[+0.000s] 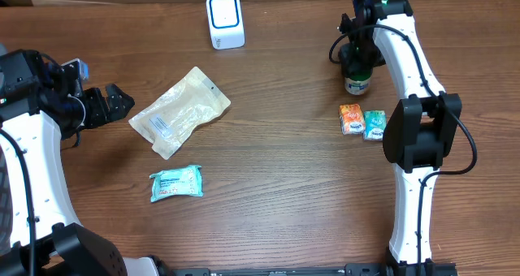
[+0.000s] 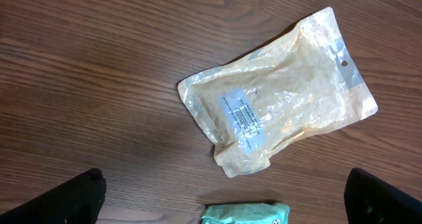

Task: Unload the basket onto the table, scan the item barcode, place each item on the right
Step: 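Carry the jar right and set it beside the orange box, then open the right gripper and move it left over the mint-green wipes packet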

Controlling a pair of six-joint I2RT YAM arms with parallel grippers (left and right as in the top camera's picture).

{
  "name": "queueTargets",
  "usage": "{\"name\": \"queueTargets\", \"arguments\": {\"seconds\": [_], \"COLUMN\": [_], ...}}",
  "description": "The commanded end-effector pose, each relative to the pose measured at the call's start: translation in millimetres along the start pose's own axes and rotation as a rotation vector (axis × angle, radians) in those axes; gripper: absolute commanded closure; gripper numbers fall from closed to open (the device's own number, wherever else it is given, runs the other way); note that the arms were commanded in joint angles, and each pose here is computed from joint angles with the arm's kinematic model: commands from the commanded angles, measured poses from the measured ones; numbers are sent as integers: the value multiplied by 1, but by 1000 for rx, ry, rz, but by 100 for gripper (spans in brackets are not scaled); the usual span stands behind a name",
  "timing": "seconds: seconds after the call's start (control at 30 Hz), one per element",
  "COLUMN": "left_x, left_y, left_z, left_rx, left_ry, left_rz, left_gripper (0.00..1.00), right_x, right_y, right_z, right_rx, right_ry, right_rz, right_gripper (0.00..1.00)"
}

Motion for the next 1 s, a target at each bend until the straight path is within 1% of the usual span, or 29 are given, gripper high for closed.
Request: {"name": "queueTargets", "arguments": {"seconds": [0.0, 0.2, 0.33, 0.4, 0.53, 0.63, 0.7, 0.77, 0.83, 0.87, 0.93, 0.97], "left_x": [-4, -4, -4, -4, -4, -4, -4, -4, -4, -4, -4, -4], "left_y": [-3, -3, -3, -3, -3, -3, -3, -3, -3, -3, -3, -3], "left_z": [-1, -1, -1, -1, -1, -2, -1, -1, -1, -1, -1, -1], "left_rx": [-11, -11, -11, -11, -11, -12, -11, -11, -11, -11, -11, -11], "left_ry": [0, 0, 0, 0, 0, 0, 0, 0, 0, 0, 0, 0], "left_rz": [6, 6, 6, 6, 6, 6, 6, 6, 6, 6, 6, 6], "left_gripper": [0, 1, 0, 1, 0, 0, 0, 1, 0, 0, 0, 1], "right_x": [-2, -1, 1, 7, 36, 66, 86, 100, 112, 116, 128, 136], "right_y": [-1, -7, -41, -64, -112, -141, -154, -158, -159, -155, -147, -142], "right_z": [5, 5, -3, -7, -18, -27, -28, -30, -29, -28, -25, -22], "right_rx": [25, 16, -53, -106, -241, -334, -361, -369, -362, -344, -291, -253], "right_ry": [11, 13, 8, 7, -7, 9, -13, -29, -40, -32, -11, 4], "right_rz": [13, 0, 3, -31, -222, -466, -636, -748, -819, -834, -848, -857], "right_gripper": [0, 0, 0, 0, 0, 0, 0, 0, 0, 4, 17, 20]}}
Point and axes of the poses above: each gripper's point midway between its finger pads, its own y axis out along the fingers, its own x axis along the line the jaws close on, z = x × y, the point moved 3 cm from there along -y, back along the fingers, and after that the axes turned 1 degree about -y, right-handed, at the moved point
